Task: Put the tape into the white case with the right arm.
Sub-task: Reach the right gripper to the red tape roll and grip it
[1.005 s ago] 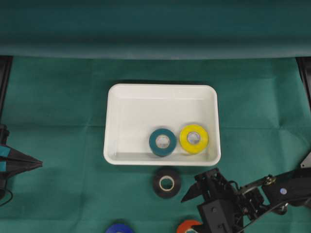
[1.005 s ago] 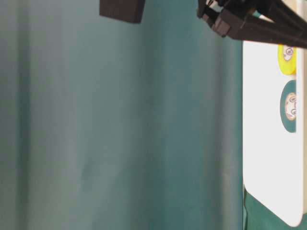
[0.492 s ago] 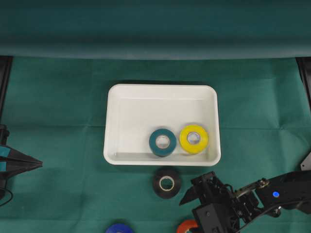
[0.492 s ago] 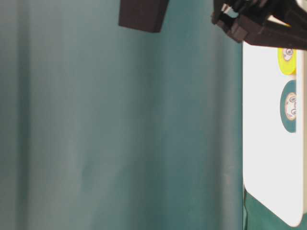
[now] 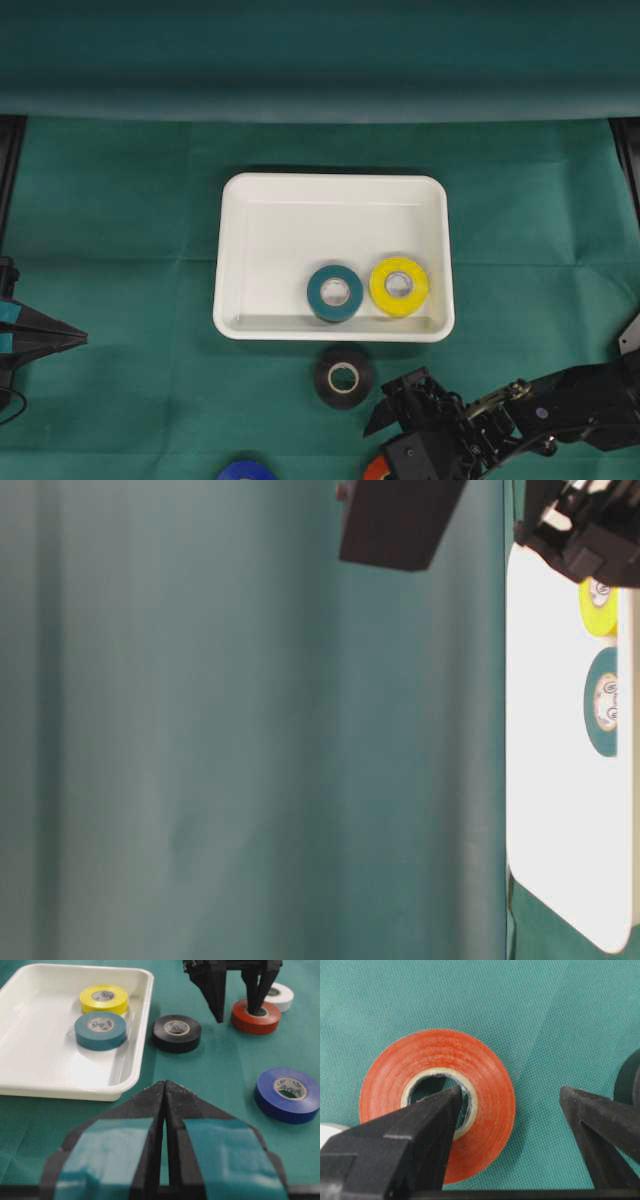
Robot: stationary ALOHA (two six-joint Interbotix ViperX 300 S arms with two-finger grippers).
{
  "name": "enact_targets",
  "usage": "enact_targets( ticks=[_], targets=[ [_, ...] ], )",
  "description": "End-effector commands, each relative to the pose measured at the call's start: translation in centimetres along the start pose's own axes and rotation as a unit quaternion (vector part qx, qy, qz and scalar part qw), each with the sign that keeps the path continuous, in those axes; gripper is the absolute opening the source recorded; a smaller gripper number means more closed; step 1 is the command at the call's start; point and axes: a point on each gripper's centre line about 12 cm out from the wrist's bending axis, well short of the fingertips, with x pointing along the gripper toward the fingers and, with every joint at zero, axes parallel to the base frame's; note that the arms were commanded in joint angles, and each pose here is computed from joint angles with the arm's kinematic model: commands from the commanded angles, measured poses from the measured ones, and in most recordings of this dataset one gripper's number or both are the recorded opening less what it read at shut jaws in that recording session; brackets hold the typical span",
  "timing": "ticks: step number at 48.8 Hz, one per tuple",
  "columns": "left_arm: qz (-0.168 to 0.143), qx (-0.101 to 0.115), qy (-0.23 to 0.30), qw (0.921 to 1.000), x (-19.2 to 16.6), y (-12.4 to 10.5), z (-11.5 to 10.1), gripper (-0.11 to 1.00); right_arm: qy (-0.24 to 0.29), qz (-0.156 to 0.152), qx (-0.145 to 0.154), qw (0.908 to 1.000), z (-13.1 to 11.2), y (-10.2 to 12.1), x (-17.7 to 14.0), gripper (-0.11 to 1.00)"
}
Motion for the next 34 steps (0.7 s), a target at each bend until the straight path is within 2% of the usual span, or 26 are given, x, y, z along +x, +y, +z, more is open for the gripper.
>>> enact_targets(
  ticks=[1, 7, 12, 14, 19, 24, 34],
  targets=[
    [0.001, -0.002, -0.005, 1.0, 0.09, 0.01, 0.44, 0.0, -0.014, 0.001, -0.003, 0.9999, 0.94, 0.04, -0.2, 0.54],
    [0.001, -0.002, -0.005, 1.0, 0.09, 0.01, 0.44, 0.0, -0.014, 0.0, -0.003, 0.9999, 1.04, 0.02, -0.2, 0.54],
    [0.001, -0.002, -0.005, 1.0, 0.08, 0.02, 0.38, 0.0, -0.014, 0.0, -0.003, 0.9999, 1.08, 0.01, -0.2, 0.49],
    [0.001, -0.002, -0.005, 1.0, 0.09, 0.01, 0.44, 0.0, -0.015, 0.0, -0.003, 0.9999, 1.15, 0.0, -0.2, 0.43],
    [0.001, -0.002, -0.005, 1.0, 0.09, 0.01, 0.44, 0.0, -0.014, -0.001, -0.005, 0.9999, 1.13, 0.0, -0.2, 0.18],
    [0.001, -0.002, -0.005, 1.0, 0.09, 0.01, 0.44, 0.0, -0.016, -0.001, -0.005, 0.9999, 1.3, -0.01, -0.24, 0.04],
    [0.001, -0.002, -0.005, 1.0, 0.09, 0.01, 0.44, 0.0, -0.022, -0.001, -0.008, 0.9997, 1.65, 0.03, -0.49, 0.02]
  ],
)
